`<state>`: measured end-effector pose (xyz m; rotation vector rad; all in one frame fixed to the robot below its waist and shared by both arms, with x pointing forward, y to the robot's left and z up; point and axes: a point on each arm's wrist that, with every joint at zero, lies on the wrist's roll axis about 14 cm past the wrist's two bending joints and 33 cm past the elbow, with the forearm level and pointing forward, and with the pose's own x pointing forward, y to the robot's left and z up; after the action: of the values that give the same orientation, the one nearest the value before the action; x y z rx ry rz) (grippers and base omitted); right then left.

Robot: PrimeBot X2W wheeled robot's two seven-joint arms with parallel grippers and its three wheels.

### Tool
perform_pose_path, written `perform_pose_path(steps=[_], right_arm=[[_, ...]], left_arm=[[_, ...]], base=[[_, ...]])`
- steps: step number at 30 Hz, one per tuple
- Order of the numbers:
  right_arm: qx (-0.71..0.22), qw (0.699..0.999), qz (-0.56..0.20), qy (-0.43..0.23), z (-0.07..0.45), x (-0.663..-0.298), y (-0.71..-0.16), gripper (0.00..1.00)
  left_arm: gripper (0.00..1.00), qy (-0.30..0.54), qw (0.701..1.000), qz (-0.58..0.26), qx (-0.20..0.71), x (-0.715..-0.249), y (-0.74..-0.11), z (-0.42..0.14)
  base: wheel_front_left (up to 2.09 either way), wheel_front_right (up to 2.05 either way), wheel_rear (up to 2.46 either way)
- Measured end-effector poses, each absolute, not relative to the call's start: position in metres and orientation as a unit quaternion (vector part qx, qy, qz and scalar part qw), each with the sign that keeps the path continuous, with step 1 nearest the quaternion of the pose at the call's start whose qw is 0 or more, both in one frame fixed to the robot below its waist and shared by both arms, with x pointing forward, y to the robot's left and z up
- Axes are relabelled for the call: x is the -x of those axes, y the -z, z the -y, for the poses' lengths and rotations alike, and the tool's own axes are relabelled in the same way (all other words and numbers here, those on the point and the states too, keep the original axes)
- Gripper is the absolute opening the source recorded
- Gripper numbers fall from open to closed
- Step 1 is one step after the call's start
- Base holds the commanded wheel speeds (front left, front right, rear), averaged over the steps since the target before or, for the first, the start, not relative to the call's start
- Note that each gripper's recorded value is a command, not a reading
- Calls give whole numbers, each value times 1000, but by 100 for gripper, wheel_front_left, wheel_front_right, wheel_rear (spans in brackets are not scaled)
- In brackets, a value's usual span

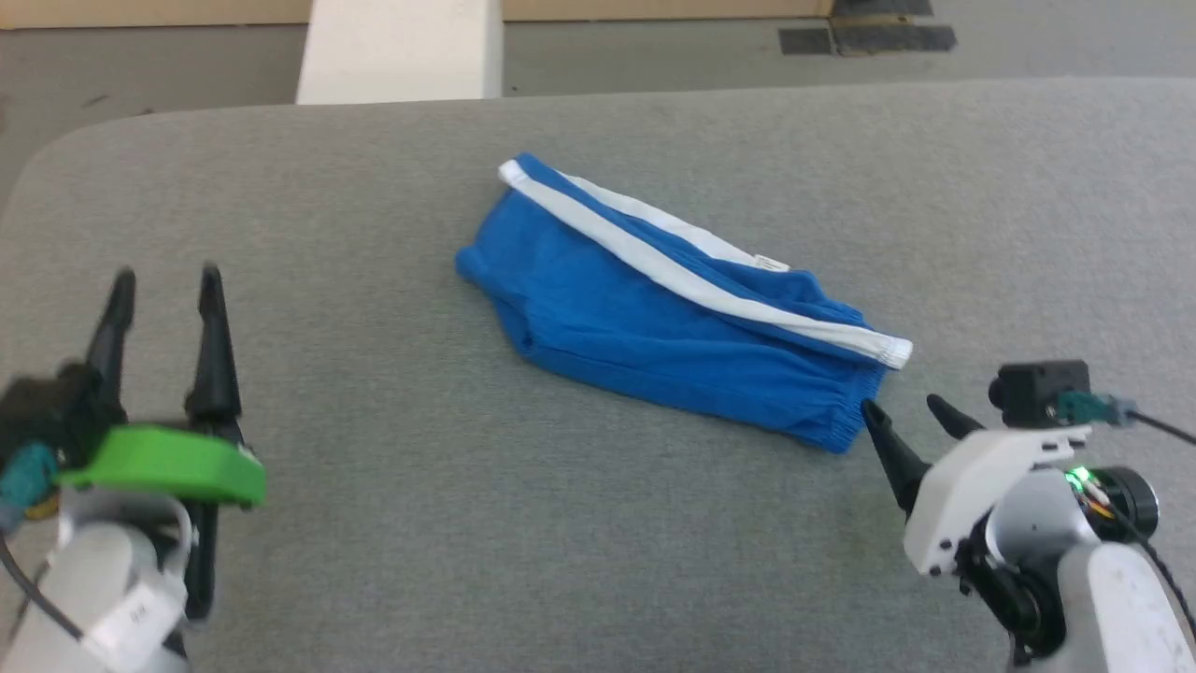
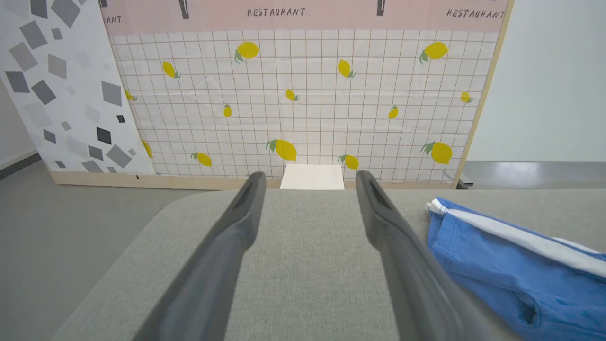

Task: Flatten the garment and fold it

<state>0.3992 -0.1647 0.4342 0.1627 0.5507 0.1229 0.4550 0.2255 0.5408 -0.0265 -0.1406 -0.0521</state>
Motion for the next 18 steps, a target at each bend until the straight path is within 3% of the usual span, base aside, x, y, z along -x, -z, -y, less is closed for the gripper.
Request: perform_pose_path(steps=[6,15,16,18], right_arm=[[-38,942,-327,-62,161,-415,-410,100],[-13,913,-400,-81,145,-419,-374,100],[-12,910,-406,-83,144,-420,-372,62],[-12,909,-408,-84,143,-423,-372,14]], left_arm=[[100,-10,998,58,29,-420,-530,-242],[100,-24,998,42,39,-406,-518,-251],[100,-22,998,38,42,-405,-515,-251],[100,-20,998,32,43,-405,-510,-250]], base=[[0,0,0],[0,0,0],[0,0,0],[0,0,0]])
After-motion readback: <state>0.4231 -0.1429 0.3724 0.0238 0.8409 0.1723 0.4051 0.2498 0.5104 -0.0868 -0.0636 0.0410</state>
